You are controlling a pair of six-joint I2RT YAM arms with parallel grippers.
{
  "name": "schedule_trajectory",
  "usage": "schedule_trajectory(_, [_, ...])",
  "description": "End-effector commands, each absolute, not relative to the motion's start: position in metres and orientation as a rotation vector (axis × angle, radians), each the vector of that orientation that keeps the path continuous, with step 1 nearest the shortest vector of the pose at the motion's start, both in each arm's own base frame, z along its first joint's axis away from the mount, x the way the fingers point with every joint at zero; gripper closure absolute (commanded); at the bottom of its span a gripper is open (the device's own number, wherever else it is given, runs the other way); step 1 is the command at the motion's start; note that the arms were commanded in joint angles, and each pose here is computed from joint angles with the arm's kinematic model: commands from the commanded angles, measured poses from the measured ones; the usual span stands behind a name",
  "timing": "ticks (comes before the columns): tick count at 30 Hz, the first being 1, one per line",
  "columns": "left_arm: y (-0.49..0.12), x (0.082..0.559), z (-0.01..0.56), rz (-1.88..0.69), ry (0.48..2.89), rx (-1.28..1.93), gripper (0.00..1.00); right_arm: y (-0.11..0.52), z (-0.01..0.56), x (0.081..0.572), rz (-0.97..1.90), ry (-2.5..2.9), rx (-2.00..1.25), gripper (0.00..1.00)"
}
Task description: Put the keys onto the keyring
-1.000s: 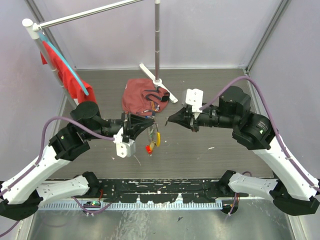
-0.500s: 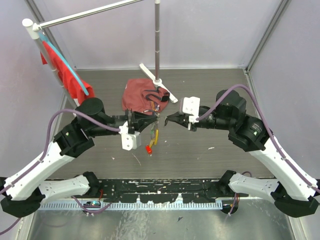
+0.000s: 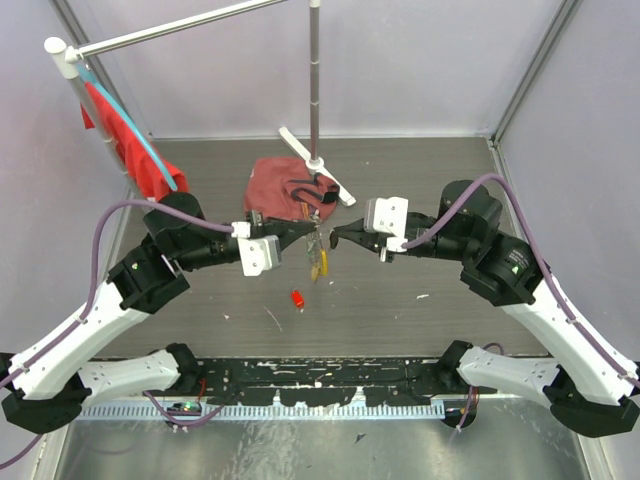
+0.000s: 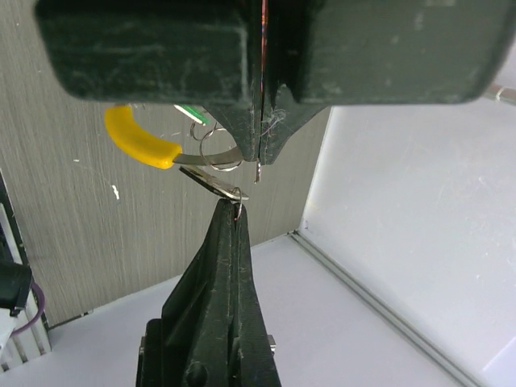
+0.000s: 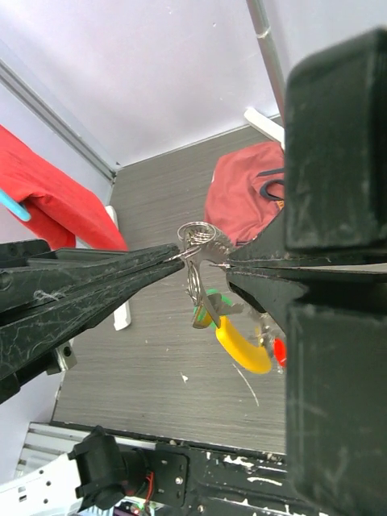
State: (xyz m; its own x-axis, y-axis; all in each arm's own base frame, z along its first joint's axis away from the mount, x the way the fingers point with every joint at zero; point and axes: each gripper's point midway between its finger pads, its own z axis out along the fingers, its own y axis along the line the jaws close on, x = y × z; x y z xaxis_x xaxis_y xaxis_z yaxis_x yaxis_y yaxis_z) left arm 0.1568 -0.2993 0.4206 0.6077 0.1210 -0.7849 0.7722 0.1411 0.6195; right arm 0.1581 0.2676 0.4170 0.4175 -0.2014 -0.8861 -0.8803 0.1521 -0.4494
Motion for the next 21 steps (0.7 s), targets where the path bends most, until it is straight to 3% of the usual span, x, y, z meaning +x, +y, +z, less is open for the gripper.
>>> schedule_trajectory(1, [-0.2951, 0.1540, 0.4527, -0.583, 0.789, 1.273, 1.00, 0.2688, 0.4502, 0.1499, 0.674, 0.947, -1.310, 0.99])
schedule_trajectory(21, [-0.2978, 0.1505, 0.4544, -0.595, 0.766, 1.291, 1.00, 0.2777, 0.4535, 0.1519, 0.716, 0.941, -1.294, 1.00])
